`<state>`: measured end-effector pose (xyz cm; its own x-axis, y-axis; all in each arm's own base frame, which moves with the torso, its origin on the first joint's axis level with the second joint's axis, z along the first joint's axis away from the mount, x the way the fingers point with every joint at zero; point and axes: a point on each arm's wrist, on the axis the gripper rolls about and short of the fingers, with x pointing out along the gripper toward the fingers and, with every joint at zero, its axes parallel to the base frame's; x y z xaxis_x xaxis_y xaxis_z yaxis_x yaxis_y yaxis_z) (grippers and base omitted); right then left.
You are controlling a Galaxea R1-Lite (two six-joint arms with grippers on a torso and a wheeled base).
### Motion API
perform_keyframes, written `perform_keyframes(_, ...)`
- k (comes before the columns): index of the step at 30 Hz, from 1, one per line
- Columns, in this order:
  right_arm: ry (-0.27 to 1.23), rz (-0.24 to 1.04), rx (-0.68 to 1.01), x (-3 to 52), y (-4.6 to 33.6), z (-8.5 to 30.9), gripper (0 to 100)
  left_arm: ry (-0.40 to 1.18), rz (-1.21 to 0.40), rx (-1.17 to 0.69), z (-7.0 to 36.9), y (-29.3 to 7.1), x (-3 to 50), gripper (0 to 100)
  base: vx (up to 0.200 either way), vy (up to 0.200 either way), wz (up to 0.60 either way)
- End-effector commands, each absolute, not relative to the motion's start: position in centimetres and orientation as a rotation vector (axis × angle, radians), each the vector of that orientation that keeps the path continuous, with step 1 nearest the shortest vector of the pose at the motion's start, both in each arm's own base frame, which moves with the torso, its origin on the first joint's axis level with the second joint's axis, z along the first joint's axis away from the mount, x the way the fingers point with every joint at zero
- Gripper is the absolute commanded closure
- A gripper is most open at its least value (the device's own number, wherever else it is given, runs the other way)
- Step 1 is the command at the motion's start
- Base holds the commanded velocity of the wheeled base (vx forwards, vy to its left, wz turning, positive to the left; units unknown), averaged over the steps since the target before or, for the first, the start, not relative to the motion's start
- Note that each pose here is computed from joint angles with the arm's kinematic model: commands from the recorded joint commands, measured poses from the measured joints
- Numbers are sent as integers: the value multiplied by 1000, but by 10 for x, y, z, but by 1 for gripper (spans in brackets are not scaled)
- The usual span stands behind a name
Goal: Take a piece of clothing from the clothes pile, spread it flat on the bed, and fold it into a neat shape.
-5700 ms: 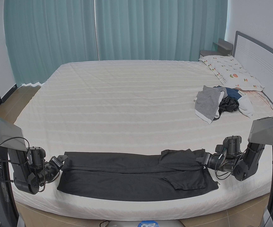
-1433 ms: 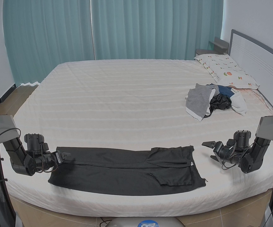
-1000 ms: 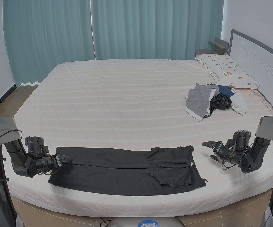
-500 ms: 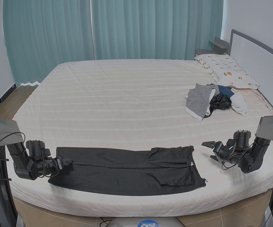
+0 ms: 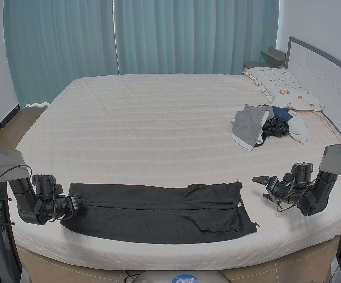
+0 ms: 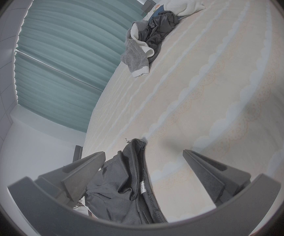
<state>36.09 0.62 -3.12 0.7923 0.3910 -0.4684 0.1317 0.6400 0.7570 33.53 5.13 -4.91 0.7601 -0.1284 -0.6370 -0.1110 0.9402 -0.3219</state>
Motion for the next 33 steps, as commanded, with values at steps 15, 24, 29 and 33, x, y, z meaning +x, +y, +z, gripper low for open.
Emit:
perform_keyframes(15,664,159,880,361,6,-33,0,683,10,-363,-45,57,334,100,0,0,0)
perform_keyframes(24,664,160,880,361,6,-33,0,676,10,-368,-44,57,336,100,-67,0,0)
perform_keyframes(29,661,161,880,361,6,-32,0,674,10,-368,-45,58,337,100,-120,0,0)
perform_keyframes(33,662,159,880,361,6,-33,0,662,14,-373,-43,59,339,100,0,0,0)
